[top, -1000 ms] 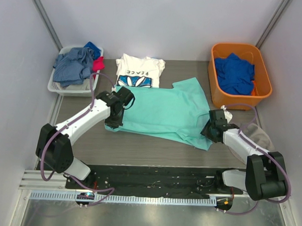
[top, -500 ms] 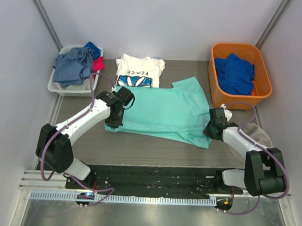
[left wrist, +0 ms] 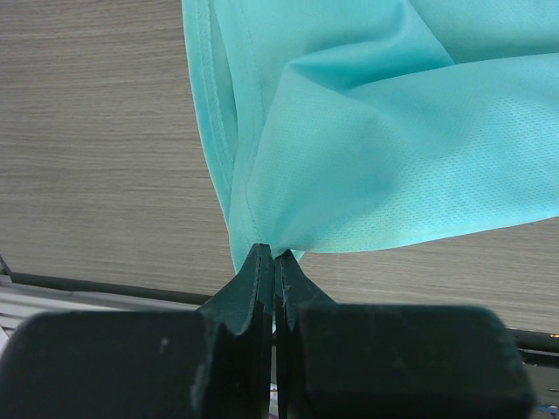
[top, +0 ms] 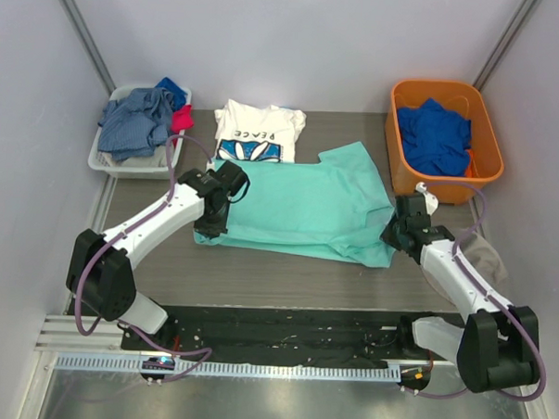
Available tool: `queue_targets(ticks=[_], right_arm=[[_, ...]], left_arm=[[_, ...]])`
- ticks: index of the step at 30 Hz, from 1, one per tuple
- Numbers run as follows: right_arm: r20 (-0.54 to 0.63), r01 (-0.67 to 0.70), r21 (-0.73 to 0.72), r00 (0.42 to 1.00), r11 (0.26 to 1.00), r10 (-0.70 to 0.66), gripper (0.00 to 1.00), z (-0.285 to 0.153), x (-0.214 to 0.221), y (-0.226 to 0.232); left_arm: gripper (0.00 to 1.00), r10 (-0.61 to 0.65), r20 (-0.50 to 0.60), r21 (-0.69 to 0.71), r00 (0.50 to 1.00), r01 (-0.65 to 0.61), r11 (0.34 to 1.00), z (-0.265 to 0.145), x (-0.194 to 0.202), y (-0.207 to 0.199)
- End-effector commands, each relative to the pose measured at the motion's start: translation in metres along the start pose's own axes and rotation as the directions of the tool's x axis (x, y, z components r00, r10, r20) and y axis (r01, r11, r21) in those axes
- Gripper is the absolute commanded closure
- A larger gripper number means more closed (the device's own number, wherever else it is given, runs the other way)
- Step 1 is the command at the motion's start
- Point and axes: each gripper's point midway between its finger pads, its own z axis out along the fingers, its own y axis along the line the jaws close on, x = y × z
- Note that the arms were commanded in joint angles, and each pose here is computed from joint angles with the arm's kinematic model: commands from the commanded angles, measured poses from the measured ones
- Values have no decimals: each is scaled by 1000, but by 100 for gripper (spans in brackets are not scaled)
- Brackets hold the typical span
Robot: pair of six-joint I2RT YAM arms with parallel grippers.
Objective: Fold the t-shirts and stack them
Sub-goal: Flatten the tshirt out
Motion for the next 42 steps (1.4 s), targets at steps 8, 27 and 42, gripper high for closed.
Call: queue_targets(ticks=[8, 27, 42], right_arm=[[15, 15, 5, 1000, 1000, -15, 76, -12, -9, -2], [-6, 17, 54, 1000, 998, -16, 52, 4, 1, -11], [-4, -15, 63, 1000, 998, 16, 53, 21, 12, -19]], left_arm=[[100, -21, 12, 9, 1000, 21, 1000, -7, -1, 3], [100, -25, 9, 4, 1000, 25, 1000, -7, 4, 6], [100, -17, 7, -2, 1000, 17, 1000, -8, 4, 7]])
